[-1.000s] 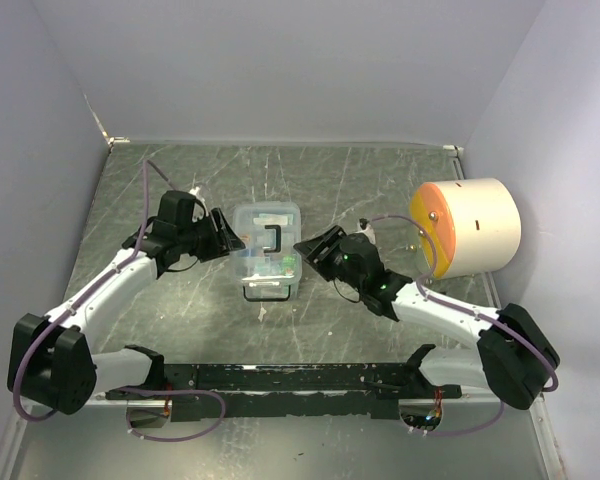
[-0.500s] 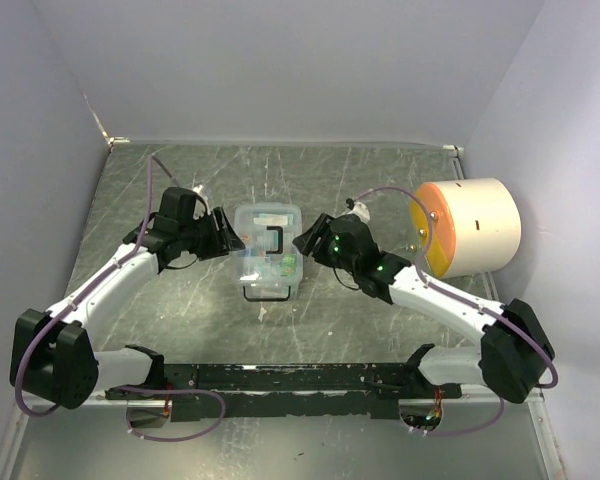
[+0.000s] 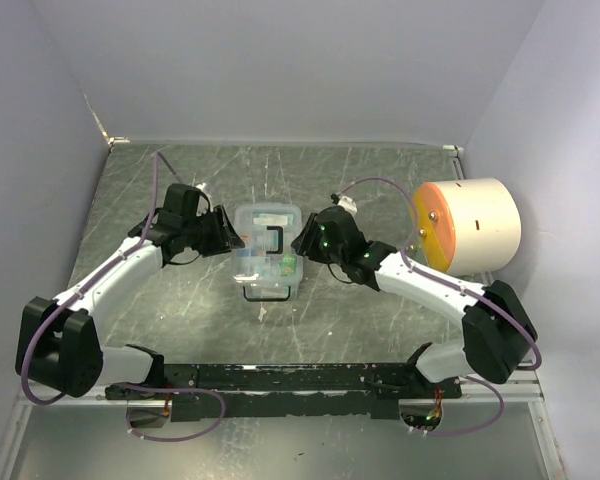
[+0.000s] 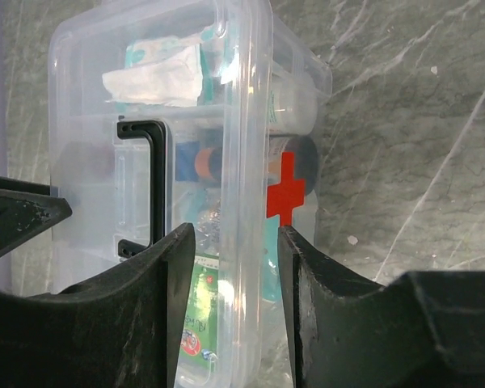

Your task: Organize the medicine kit

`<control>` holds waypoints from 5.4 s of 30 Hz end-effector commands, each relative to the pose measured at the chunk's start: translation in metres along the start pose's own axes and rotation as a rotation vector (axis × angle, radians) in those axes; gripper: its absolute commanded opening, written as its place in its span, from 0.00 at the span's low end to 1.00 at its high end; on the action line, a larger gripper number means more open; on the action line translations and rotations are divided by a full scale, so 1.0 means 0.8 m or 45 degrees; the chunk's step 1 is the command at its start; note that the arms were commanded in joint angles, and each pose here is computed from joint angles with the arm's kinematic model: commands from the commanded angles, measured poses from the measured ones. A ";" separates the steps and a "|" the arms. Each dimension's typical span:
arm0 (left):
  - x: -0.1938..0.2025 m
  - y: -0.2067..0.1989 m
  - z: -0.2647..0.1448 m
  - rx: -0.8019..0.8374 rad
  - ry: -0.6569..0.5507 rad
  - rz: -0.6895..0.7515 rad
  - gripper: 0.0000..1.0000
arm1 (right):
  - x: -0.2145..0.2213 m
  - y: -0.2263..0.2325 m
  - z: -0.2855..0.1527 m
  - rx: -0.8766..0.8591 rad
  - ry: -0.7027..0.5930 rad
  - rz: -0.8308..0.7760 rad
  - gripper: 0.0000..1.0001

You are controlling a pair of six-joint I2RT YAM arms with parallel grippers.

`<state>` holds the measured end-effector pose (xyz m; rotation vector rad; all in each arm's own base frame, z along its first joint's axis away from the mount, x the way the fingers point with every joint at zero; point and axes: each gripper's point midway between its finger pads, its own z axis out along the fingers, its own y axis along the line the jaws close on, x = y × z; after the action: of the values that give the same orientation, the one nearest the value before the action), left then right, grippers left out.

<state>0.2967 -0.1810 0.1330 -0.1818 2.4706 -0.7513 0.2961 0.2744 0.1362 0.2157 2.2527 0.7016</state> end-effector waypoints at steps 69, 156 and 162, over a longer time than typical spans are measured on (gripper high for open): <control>0.091 0.000 -0.040 -0.137 -0.065 -0.300 0.70 | -0.029 -0.007 0.096 -0.491 0.514 -0.995 0.71; -0.046 0.023 0.022 -0.183 0.030 0.117 0.73 | 0.006 -0.080 0.014 -0.313 -0.066 0.425 0.90; -0.031 0.035 0.035 -0.200 0.079 0.096 0.64 | 0.020 -0.082 0.018 -0.296 0.008 0.499 0.90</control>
<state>0.3428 -0.1654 0.1350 -0.1203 2.5061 -0.5443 0.3099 0.2326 0.1048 0.4887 2.0456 1.1582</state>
